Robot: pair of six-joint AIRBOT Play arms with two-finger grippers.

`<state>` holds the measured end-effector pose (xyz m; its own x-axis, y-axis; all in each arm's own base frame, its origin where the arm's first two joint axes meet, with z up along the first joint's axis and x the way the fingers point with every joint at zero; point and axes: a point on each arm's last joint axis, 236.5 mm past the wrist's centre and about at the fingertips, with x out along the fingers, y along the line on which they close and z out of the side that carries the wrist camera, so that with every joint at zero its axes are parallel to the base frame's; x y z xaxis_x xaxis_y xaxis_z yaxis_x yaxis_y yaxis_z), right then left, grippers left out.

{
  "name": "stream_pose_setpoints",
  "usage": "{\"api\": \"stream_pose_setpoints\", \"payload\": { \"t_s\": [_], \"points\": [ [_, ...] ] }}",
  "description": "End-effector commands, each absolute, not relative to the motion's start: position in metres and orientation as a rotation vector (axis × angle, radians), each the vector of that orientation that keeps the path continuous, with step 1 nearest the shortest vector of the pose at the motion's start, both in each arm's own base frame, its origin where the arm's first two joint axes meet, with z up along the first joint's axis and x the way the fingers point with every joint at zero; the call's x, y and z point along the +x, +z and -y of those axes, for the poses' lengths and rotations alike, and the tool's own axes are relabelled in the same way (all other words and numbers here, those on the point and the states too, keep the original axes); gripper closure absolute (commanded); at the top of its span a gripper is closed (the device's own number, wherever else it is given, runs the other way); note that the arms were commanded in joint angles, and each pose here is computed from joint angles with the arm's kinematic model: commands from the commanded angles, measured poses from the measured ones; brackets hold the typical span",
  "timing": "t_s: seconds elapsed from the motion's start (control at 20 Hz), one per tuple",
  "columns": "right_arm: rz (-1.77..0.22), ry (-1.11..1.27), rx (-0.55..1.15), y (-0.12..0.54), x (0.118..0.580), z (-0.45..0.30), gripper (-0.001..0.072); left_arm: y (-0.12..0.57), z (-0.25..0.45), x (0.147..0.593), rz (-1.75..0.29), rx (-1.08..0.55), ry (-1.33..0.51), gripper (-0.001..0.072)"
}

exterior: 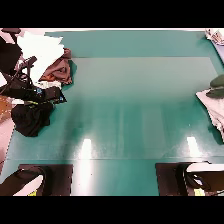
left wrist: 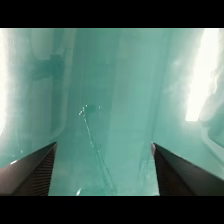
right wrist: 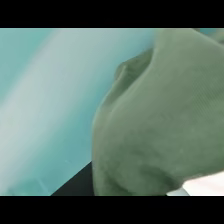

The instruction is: Fold the shirts.

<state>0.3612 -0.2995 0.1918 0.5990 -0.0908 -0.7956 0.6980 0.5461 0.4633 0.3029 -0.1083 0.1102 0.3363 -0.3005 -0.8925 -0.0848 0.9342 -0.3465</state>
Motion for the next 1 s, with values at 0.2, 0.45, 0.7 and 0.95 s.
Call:
{"api": "stream_pose_setpoints", "payload": {
  "t_s": [0.2,0.45,0.7,0.95],
  "points": [
    [-0.553,-0.403,0.947,0.243,0.403,0.284,0.0695,0.112,0.113,0.302,-1.23,-0.379,-0.161,0.0008],
    [-0.394,-0.194,0.851,0.305,0.459,0.241,0.0695,0.112,0.113,0.302,-1.229,-0.375,-0.162,0.0009],
    [-0.556,-0.405,0.744,0.244,0.429,0.261,0.0695,0.111,0.113,0.299,-1.241,-0.367,-0.165,0.0008],
    [-0.733,-0.512,0.839,0.176,0.376,0.272,0.0695,0.11,0.113,0.298,-1.241,-0.345,-0.18,0.0008]
  ]
}}
